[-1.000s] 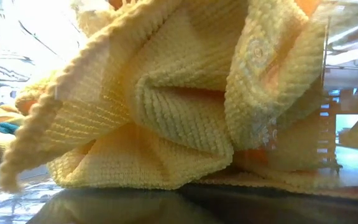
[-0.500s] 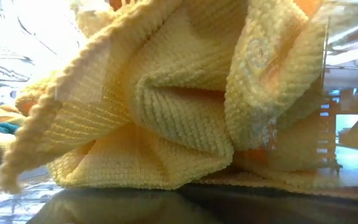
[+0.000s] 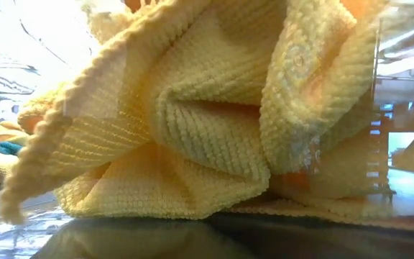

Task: Sort microfiber towel by color & place in baskets
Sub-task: Put the blue towel into the top transparent bin

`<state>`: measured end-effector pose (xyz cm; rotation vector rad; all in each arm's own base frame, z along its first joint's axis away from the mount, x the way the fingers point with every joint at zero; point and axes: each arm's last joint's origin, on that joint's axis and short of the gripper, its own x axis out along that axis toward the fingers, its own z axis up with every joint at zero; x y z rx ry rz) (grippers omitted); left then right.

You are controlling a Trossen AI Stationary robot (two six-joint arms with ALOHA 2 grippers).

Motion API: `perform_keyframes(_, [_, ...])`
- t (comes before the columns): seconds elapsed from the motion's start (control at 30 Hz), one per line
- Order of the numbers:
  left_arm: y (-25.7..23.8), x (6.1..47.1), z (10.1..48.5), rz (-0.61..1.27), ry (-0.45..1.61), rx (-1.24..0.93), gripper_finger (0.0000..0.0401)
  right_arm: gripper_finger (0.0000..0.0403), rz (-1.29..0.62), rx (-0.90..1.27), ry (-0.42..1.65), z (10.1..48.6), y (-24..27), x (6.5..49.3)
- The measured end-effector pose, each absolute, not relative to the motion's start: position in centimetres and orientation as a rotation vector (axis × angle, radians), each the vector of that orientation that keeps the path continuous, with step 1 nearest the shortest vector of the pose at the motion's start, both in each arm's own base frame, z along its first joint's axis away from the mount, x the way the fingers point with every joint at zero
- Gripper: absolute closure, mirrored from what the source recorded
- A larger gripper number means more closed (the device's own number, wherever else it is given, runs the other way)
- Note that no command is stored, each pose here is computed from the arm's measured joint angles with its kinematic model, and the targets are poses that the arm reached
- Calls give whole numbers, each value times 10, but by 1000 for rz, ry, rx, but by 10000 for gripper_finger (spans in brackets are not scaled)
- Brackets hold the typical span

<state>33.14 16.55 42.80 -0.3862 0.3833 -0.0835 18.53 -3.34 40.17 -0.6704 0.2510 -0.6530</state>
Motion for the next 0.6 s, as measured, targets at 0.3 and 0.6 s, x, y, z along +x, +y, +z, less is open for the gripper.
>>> perform_keyframes(0.3, [160,299,426,13,569,-322,113,399,-782,-469,543,372,-51,163])
perform_keyframes(0.6, [142,293,417,-36,715,-350,114,399,-830,-244,891,332,-88,162])
